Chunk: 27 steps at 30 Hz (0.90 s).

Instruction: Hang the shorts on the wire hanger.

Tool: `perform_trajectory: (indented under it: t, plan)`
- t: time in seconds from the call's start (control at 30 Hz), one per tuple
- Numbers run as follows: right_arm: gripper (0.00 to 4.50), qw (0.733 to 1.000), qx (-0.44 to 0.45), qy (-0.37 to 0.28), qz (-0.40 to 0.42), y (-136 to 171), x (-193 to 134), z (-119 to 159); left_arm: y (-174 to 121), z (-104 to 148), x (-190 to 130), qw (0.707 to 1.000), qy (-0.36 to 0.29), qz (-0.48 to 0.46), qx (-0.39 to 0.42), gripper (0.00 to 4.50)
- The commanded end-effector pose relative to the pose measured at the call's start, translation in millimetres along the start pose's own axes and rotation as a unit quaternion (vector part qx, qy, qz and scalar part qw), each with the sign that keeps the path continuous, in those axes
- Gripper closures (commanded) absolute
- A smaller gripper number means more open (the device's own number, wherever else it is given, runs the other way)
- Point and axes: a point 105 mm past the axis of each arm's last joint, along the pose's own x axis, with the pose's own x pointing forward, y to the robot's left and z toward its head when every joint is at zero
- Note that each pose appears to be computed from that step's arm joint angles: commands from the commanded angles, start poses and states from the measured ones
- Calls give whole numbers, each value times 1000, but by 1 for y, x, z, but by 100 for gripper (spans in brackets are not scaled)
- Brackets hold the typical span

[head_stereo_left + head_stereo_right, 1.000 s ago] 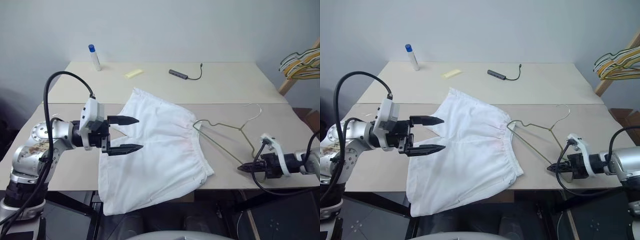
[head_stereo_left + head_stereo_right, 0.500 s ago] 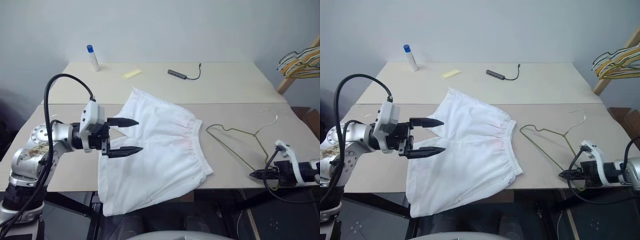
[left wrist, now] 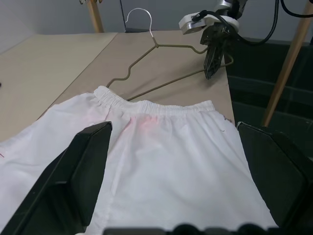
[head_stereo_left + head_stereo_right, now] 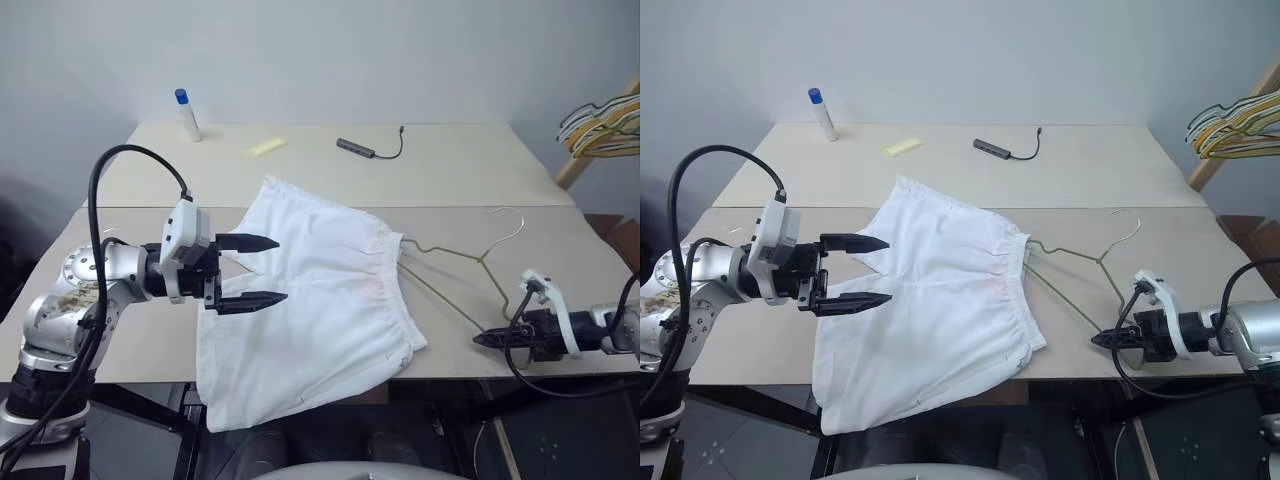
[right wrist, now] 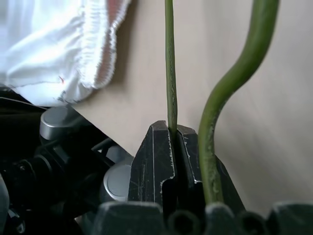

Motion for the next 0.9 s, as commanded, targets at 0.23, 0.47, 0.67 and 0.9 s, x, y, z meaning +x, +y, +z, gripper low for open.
perform_trajectory:
  t: [0.23, 0.47, 0.67, 0.9]
  plan:
    - [450, 999, -36, 19, 18, 6, 9, 9, -1, 8, -2, 1000, -3, 6, 22, 4]
    - [450, 998, -53, 14, 27, 4, 35, 36, 1, 9, -3, 1000, 0, 8, 27, 4]
    - [450, 999, -51, -5, 11, -4, 43, 51, 0, 9, -5, 999, 2, 14, 28, 4]
    - [450, 984, -155, -88, -28, 13, 11, 90, 4, 7, -8, 999, 6, 22, 30, 4]
